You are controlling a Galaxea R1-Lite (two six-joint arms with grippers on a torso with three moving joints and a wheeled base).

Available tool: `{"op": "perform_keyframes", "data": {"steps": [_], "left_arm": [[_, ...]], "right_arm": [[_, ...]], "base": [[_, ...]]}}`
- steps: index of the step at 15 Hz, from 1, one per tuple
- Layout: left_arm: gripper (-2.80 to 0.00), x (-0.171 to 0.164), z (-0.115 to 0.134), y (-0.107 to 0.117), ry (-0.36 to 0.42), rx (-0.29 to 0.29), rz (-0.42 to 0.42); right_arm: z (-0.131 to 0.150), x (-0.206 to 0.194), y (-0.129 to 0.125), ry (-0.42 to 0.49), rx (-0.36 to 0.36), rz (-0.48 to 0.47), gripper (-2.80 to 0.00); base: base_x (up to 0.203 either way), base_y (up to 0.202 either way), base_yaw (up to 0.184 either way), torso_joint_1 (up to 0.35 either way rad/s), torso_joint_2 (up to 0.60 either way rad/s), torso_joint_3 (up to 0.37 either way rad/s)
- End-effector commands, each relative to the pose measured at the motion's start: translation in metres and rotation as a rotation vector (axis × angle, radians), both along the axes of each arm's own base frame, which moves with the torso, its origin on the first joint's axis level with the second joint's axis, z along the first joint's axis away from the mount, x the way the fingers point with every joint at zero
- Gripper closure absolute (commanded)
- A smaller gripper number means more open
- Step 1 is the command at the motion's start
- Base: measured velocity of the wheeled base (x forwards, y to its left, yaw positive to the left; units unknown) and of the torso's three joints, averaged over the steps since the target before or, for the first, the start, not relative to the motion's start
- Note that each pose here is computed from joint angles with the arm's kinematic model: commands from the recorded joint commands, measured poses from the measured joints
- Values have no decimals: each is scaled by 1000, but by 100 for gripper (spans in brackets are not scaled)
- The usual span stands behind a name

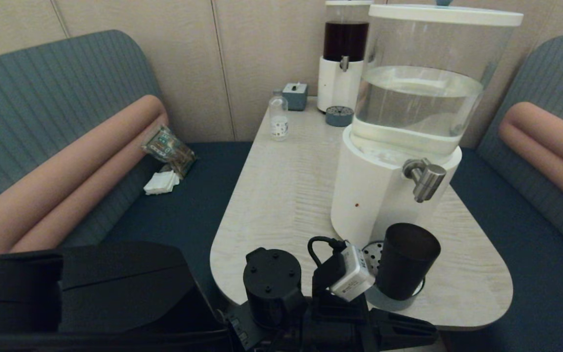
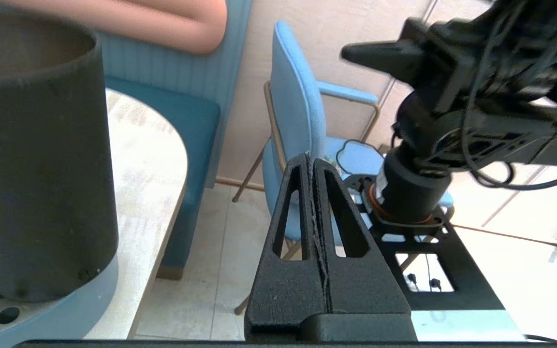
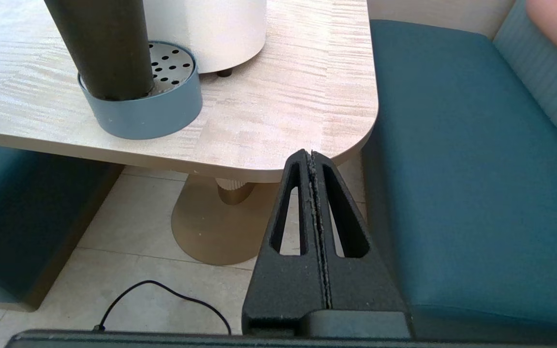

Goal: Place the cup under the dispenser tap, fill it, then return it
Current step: Place it under the water dispenser

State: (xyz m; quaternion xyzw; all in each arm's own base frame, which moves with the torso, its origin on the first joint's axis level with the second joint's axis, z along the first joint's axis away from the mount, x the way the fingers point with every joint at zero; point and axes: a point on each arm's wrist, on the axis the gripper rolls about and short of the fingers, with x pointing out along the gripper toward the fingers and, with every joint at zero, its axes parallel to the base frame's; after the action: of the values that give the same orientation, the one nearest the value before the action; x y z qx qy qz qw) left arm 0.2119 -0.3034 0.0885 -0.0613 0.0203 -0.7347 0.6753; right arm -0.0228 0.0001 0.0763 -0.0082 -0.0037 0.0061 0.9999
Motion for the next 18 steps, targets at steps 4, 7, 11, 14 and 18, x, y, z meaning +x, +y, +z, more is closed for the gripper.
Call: {"op": "perform_keyframes", "data": {"steps": [4, 7, 11, 14, 18], "left_arm": [[0, 8, -19, -11, 15, 17, -3], [0, 12, -23, -15, 16, 14, -3], [0, 17, -27, -20, 12, 9, 0], [0, 23, -29, -24, 7, -1, 21], [0, 27, -27, -27, 6, -16, 26]], "right_arm": [[0, 0, 0, -2, 0, 0, 0], [0, 0, 0, -2, 0, 1, 0], [0, 0, 0, -2, 0, 0, 0], [0, 0, 0, -3, 0, 0, 0], [0, 0, 0, -2, 0, 0, 0]], "base": [[0, 0, 0, 0, 0, 0], [0, 0, 0, 0, 0, 0], [0, 0, 0, 0, 0, 0], [0, 0, 0, 0, 0, 0], [0, 0, 0, 0, 0, 0]]}}
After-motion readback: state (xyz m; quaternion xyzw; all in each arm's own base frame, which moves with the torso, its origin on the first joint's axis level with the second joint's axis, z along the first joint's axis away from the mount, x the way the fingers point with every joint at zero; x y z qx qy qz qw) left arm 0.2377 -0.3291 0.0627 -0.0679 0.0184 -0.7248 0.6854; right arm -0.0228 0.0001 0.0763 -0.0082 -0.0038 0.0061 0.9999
